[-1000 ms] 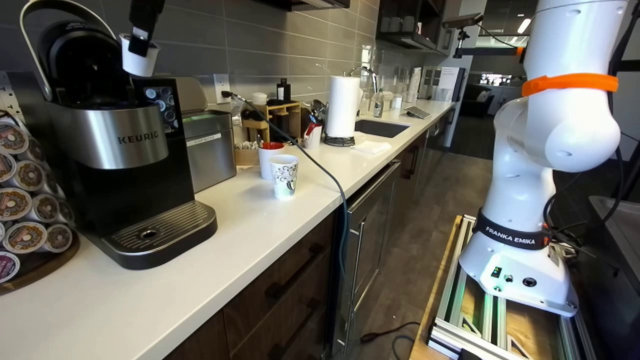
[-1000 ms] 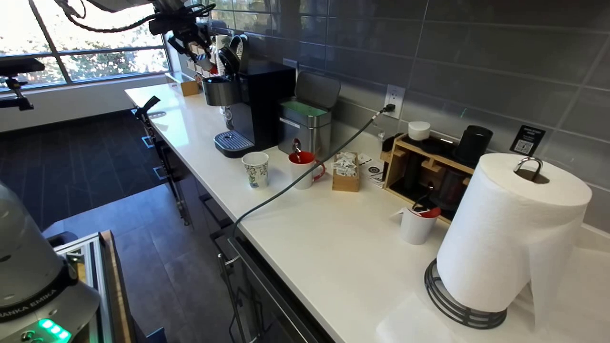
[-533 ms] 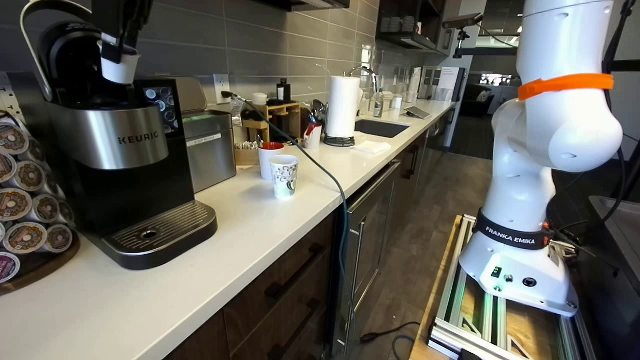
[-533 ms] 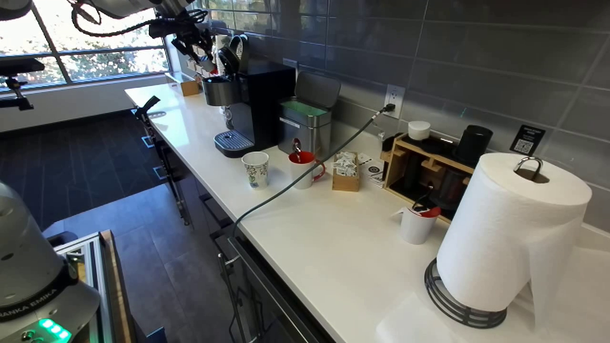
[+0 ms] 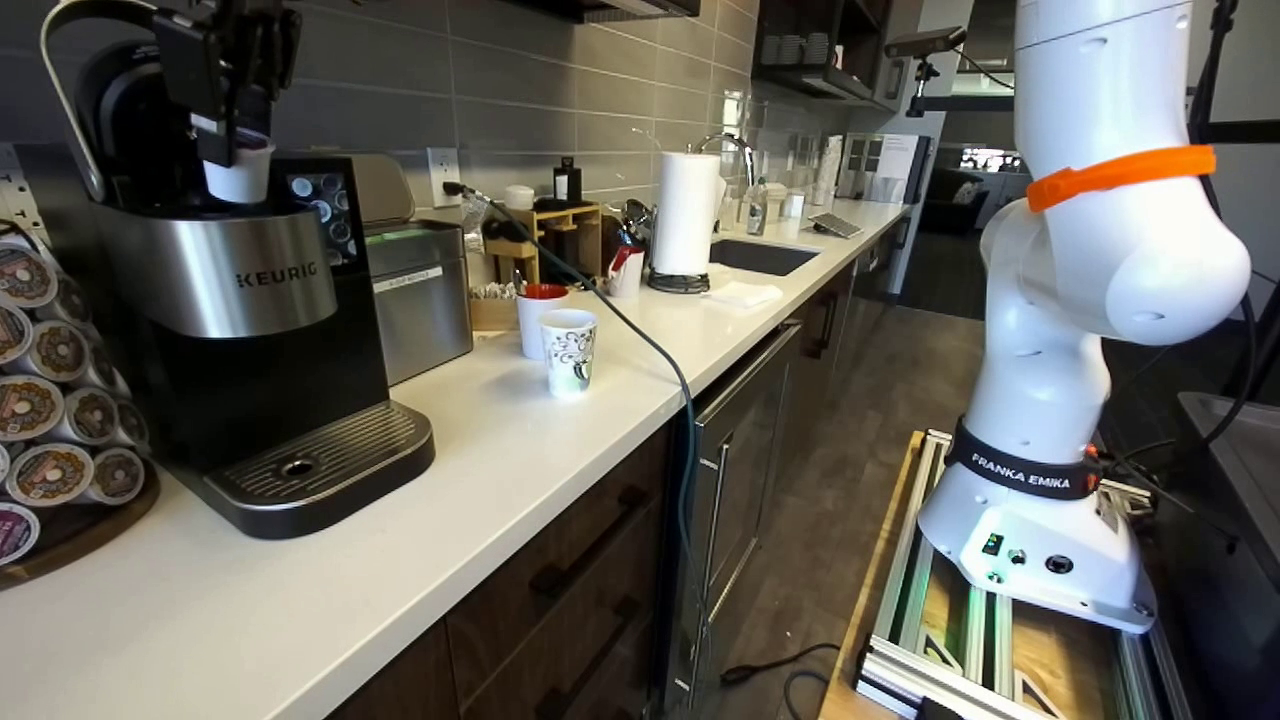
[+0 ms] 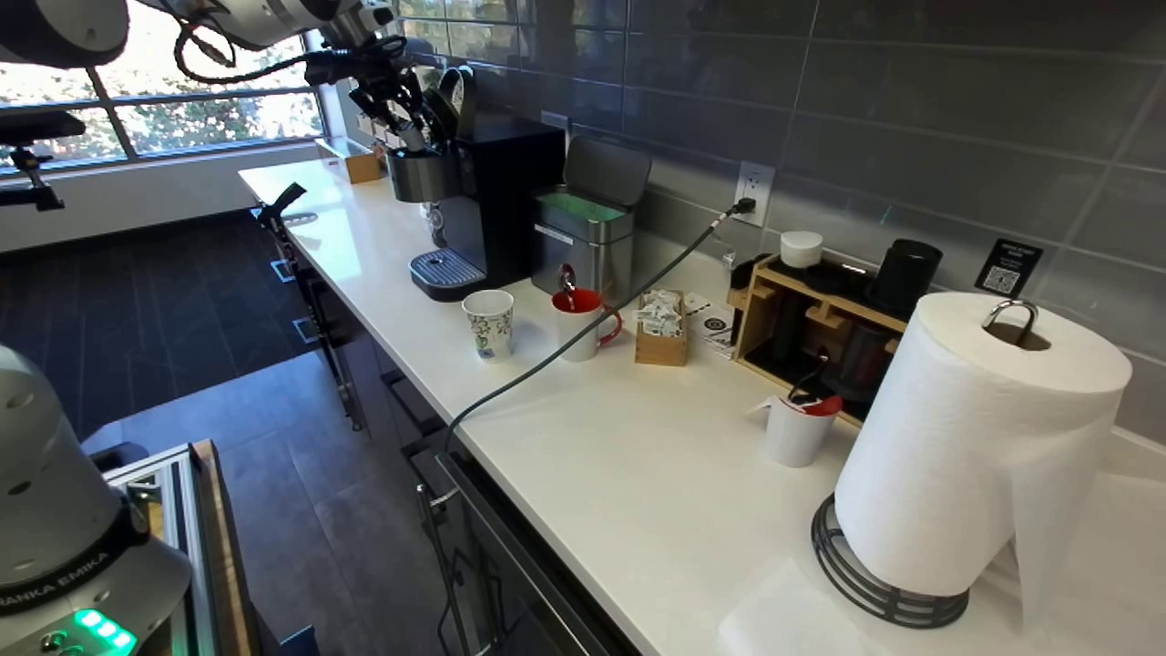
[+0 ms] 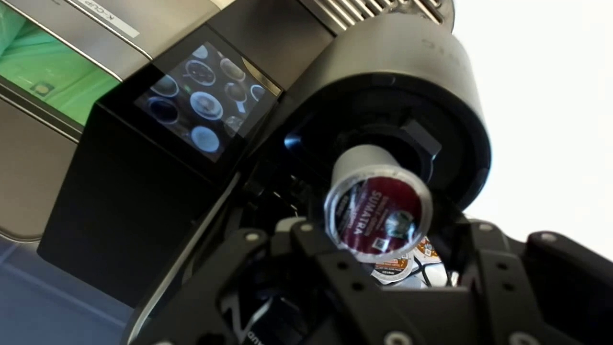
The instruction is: Put the capsule in the coffee machine
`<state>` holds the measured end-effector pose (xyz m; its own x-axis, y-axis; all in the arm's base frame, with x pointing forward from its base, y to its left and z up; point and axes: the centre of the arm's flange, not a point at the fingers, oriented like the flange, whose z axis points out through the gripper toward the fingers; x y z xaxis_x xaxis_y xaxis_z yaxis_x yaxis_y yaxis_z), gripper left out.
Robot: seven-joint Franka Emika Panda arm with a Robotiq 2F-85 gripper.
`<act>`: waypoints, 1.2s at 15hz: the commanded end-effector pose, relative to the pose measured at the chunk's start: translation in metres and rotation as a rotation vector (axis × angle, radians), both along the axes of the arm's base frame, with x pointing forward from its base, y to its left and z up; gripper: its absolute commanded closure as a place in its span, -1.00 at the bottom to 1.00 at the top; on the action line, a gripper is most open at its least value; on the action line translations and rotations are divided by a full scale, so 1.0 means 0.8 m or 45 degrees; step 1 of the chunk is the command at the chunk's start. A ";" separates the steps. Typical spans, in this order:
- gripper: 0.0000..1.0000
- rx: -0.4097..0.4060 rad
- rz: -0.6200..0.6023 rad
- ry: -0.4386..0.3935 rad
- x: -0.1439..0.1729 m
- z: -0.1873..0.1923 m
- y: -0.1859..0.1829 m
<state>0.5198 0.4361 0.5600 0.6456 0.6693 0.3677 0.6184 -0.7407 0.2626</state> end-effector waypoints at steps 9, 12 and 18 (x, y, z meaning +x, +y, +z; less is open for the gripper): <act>-0.05 -0.103 -0.073 0.139 0.020 -0.010 0.032; -0.73 -0.089 -0.074 0.146 0.021 -0.009 0.033; -1.00 -0.093 -0.246 0.145 0.014 0.020 -0.020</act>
